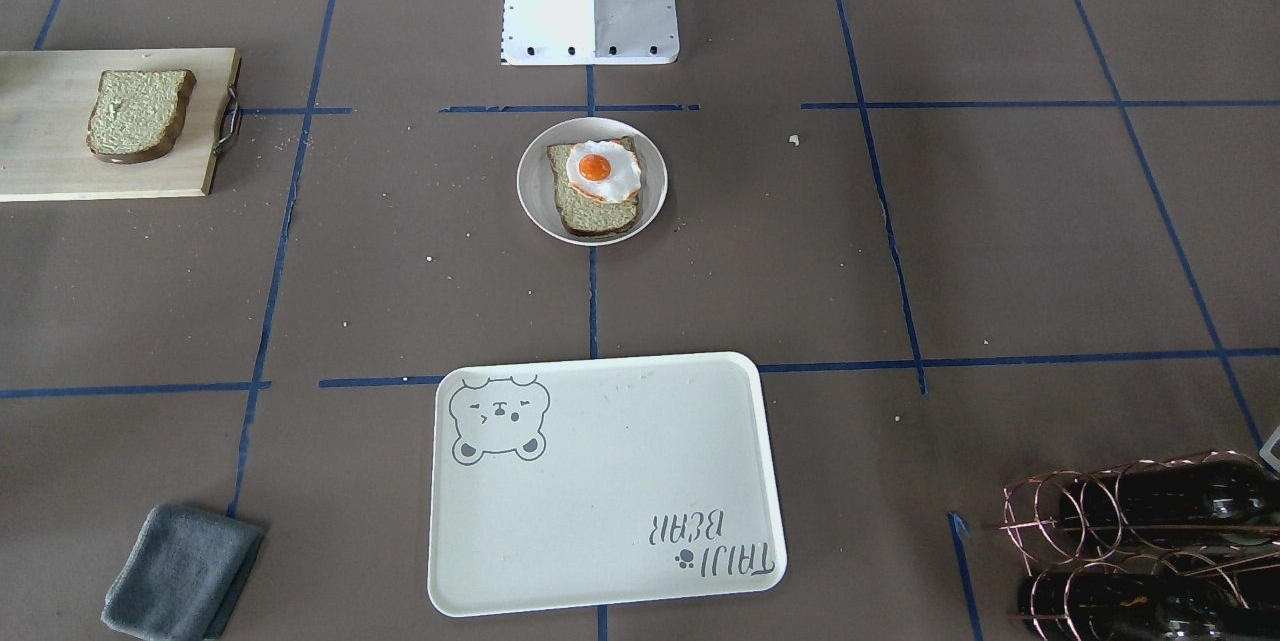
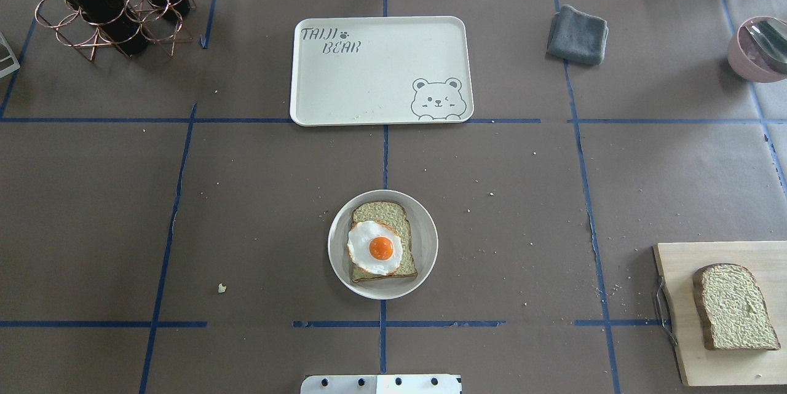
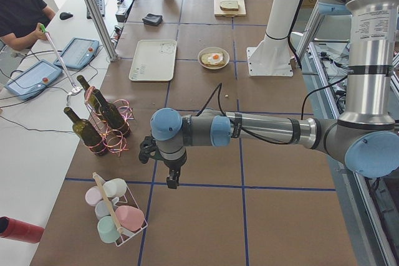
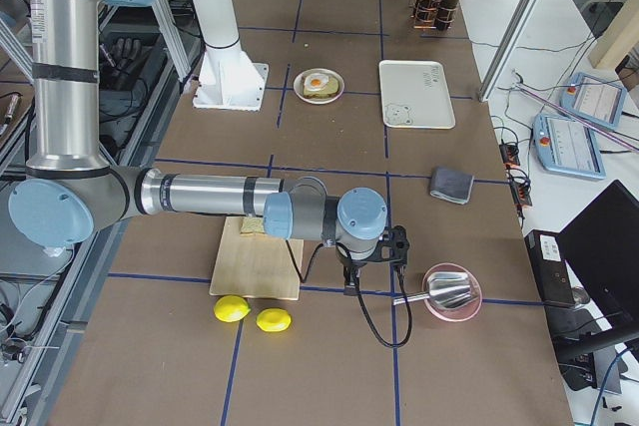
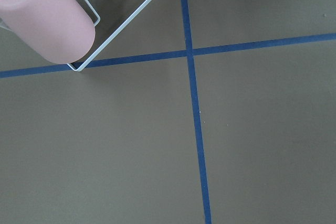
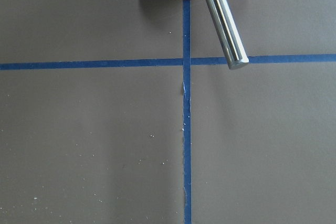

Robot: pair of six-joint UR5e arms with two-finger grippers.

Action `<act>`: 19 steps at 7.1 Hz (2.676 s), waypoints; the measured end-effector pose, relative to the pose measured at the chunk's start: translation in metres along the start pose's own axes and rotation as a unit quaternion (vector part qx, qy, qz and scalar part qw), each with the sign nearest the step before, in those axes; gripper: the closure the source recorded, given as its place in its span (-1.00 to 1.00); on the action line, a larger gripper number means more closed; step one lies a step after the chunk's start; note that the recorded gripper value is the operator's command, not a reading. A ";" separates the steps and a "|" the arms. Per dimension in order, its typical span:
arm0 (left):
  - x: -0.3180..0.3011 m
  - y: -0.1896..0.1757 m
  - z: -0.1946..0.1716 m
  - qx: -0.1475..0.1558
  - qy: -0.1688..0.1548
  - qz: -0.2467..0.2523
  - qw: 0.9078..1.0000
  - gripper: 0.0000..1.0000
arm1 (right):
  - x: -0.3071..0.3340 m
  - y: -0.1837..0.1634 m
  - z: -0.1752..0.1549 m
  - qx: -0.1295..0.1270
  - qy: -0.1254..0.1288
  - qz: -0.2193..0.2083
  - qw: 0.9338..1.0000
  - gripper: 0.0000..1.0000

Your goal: Make sandwich and place on tray

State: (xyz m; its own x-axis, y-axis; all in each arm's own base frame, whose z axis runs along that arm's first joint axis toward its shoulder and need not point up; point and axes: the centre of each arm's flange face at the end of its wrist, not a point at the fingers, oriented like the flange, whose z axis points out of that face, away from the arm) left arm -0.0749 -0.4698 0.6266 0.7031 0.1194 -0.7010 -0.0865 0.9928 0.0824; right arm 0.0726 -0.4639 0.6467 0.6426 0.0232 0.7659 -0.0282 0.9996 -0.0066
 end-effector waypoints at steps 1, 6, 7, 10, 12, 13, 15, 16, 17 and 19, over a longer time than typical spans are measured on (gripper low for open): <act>0.000 0.000 0.000 0.000 0.000 0.000 1.000 -1.00 | 0.000 0.000 0.000 0.000 0.000 0.000 1.000 -1.00; 0.056 -0.048 -0.012 0.065 -0.006 0.115 0.991 -1.00 | -0.032 -0.012 -0.023 0.023 -0.007 -0.028 0.999 -1.00; 0.077 -0.065 -0.019 0.083 -0.006 0.146 0.986 -1.00 | -0.052 -0.020 -0.036 0.034 -0.010 -0.046 0.998 -1.00; 0.129 -0.086 -0.027 0.108 0.009 0.210 0.972 -1.00 | -0.080 -0.017 -0.034 0.031 -0.046 -0.068 0.996 -1.00; 0.177 -0.099 -0.002 0.088 0.025 0.244 0.965 -1.00 | -0.103 -0.011 -0.023 0.016 -0.046 -0.043 0.998 -1.00; 0.209 -0.107 0.005 0.083 0.035 0.238 0.967 -1.00 | -0.119 -0.004 -0.012 0.011 -0.033 -0.036 0.999 -1.00; 0.285 -0.114 0.001 0.088 0.064 0.172 0.979 -1.00 | -0.130 0.024 0.020 0.021 -0.012 -0.033 0.999 -1.00; 0.327 -0.112 0.004 0.088 0.086 0.127 0.984 -1.00 | -0.128 0.051 0.038 0.032 -0.020 -0.025 0.999 -1.00; 0.364 -0.109 0.011 0.091 0.107 0.094 0.986 -1.00 | -0.128 0.078 0.055 0.033 -0.031 -0.012 0.999 -0.98; 0.411 -0.098 0.030 0.100 0.131 0.059 0.985 -1.00 | -0.139 0.126 0.088 0.030 -0.039 0.013 0.999 -0.97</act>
State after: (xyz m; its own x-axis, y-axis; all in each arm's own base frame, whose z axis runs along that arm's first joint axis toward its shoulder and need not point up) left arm 0.2436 -0.5180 0.3515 0.4881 0.2544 -0.8349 0.0027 0.9561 0.2930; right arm -0.0878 -0.3430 0.5962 0.5795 0.0457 0.8137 -0.0922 0.9957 0.0098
